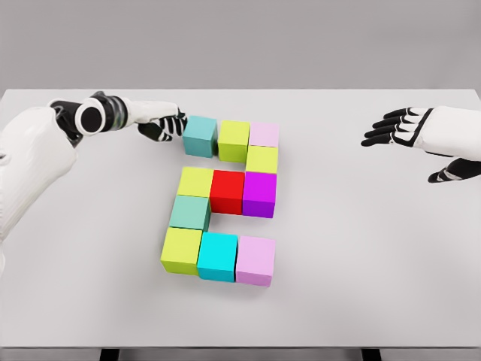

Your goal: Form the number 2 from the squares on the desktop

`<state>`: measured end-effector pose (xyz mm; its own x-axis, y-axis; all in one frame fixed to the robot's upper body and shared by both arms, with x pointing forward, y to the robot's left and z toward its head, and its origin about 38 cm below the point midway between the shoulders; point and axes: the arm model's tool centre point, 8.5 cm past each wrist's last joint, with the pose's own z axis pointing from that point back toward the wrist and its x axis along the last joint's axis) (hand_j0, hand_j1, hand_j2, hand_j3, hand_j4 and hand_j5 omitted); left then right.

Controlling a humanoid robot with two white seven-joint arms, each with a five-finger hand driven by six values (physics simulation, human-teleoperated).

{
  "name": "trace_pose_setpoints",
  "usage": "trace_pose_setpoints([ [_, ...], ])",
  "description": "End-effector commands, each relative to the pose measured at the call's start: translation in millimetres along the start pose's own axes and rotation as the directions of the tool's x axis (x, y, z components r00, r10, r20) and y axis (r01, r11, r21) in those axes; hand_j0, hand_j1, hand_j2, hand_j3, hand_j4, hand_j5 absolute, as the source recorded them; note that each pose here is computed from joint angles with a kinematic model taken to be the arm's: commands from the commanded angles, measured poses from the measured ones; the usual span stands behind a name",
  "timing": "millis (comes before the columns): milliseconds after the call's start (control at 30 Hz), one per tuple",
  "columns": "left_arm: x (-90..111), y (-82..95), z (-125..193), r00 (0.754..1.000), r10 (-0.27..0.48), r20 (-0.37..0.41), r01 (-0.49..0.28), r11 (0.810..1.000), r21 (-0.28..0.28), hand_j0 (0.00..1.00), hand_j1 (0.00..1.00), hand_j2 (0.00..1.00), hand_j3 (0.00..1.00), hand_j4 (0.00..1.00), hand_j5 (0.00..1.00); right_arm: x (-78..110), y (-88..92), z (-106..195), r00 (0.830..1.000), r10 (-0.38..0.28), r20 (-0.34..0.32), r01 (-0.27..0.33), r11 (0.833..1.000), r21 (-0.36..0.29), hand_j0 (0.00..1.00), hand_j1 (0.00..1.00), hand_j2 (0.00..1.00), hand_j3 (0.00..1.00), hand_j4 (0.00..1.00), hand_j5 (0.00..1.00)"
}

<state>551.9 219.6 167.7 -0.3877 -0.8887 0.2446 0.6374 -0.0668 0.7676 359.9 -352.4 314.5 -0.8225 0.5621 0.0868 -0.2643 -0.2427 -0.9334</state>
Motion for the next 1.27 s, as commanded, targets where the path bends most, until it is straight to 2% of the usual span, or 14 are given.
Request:
trace_pose_setpoints([
  [0, 4, 1.5, 0, 1.0, -0.002, 0.011, 0.002, 1.0, 0.005, 0.57, 0.57, 0.57, 0.57, 0.57, 0.57, -0.1, -0.5, 0, 1.0, -0.005, 0.0, 0.005, 1.0, -0.003, 1.0, 1.0, 1.0, 1.0, 1.0, 1.0],
  [267, 3, -4.7, -1, 1.0, 0.005, 0.014, -0.005, 1.0, -0.004, 0.57, 0.57, 0.57, 0.57, 0.57, 0.57, -0.2, -1.2, 1, 1.0, -0.003, -0.002, 0.003, 1.0, -0.003, 1.0, 1.0, 1.0, 1.0, 1.0, 1.0],
  [600, 4, -4.5, -1, 1.0, 0.015, 0.021, -0.015, 1.0, 0.0, 0.58, 0.58, 0.58, 0.58, 0.58, 0.58, -1.5, -2.3, 6, 1.0, 0.003, -0.015, -0.003, 1.0, 0.01, 1.0, 1.0, 1.0, 1.0, 1.0, 1.0],
  [633, 2, -4.0, 1, 1.0, 0.017, 0.018, -0.017, 1.0, 0.002, 0.63, 0.63, 0.63, 0.63, 0.63, 0.63, -1.5, -2.3, 6, 1.0, 0.003, -0.015, -0.003, 1.0, 0.01, 1.0, 1.0, 1.0, 1.0, 1.0, 1.0],
  [667, -4, -4.3, 3, 1.0, 0.024, 0.006, -0.024, 1.0, 0.003, 0.89, 0.89, 0.89, 0.89, 0.89, 0.89, -1.5, -2.3, 6, 1.0, 0.003, -0.015, -0.003, 1.0, 0.01, 1.0, 1.0, 1.0, 1.0, 1.0, 1.0],
  [700, -15, -4.2, 9, 1.0, 0.023, -0.014, -0.023, 1.0, 0.004, 1.0, 1.0, 1.0, 1.0, 1.0, 1.0, -1.5, -2.3, 6, 1.0, 0.003, -0.015, -0.003, 1.0, 0.01, 1.0, 1.0, 1.0, 1.0, 1.0, 1.0],
  [800, -50, 4.9, 39, 0.999, 0.035, -0.041, -0.033, 0.998, 0.044, 1.0, 1.0, 1.0, 1.0, 1.0, 1.0, -1.5, -2.3, 6, 1.0, 0.003, -0.015, -0.003, 1.0, 0.01, 1.0, 1.0, 1.0, 1.0, 1.0, 1.0],
  [867, -82, 7.6, 77, 0.999, 0.032, 0.017, -0.033, 0.994, 0.105, 1.0, 1.0, 1.0, 1.0, 1.0, 1.0, -1.4, -2.4, 6, 1.0, 0.002, -0.015, -0.002, 1.0, 0.009, 1.0, 1.0, 1.0, 1.0, 1.0, 1.0],
  [900, -84, 3.5, 97, 0.994, -0.035, 0.106, 0.021, 0.991, 0.129, 1.0, 1.0, 1.0, 1.0, 1.0, 1.0, -1.4, -2.4, 6, 1.0, 0.002, -0.015, -0.002, 1.0, 0.009, 1.0, 1.0, 1.0, 1.0, 1.0, 1.0],
  [933, -76, -4.9, 123, 0.961, -0.142, 0.239, 0.105, 0.981, 0.164, 1.0, 1.0, 1.0, 1.0, 1.0, 1.0, -1.5, -2.3, 6, 1.0, 0.003, -0.015, -0.003, 1.0, 0.01, 1.0, 1.0, 1.0, 1.0, 1.0, 1.0],
  [967, -74, -17.6, 133, 0.951, -0.143, 0.276, 0.099, 0.981, 0.166, 1.0, 1.0, 1.0, 1.0, 1.0, 1.0, -1.4, -2.4, 6, 1.0, 0.002, -0.015, -0.002, 1.0, 0.009, 1.0, 1.0, 1.0, 1.0, 1.0, 1.0],
  [1033, -77, -28.5, 144, 0.95, -0.149, 0.275, 0.109, 0.982, 0.155, 1.0, 1.0, 1.0, 1.0, 1.0, 1.0, -1.4, -2.4, 6, 1.0, 0.002, -0.015, -0.002, 1.0, 0.009, 1.0, 1.0, 1.0, 1.0, 1.0, 1.0],
  [1133, -85, -52.0, 144, 0.956, -0.101, 0.274, 0.07, 0.99, 0.12, 1.0, 1.0, 1.0, 1.0, 1.0, 1.0, -1.4, -2.7, 6, 1.0, 0.002, -0.014, -0.002, 1.0, 0.007, 1.0, 1.0, 1.0, 1.0, 1.0, 1.0],
  [1233, -93, -56.6, 151, 0.962, -0.091, 0.258, 0.064, 0.992, 0.109, 1.0, 1.0, 1.0, 1.0, 1.0, 1.0, -1.3, -1.8, 6, 1.0, 0.0, -0.013, 0.0, 1.0, 0.009, 1.0, 1.0, 1.0, 1.0, 1.0, 1.0],
])
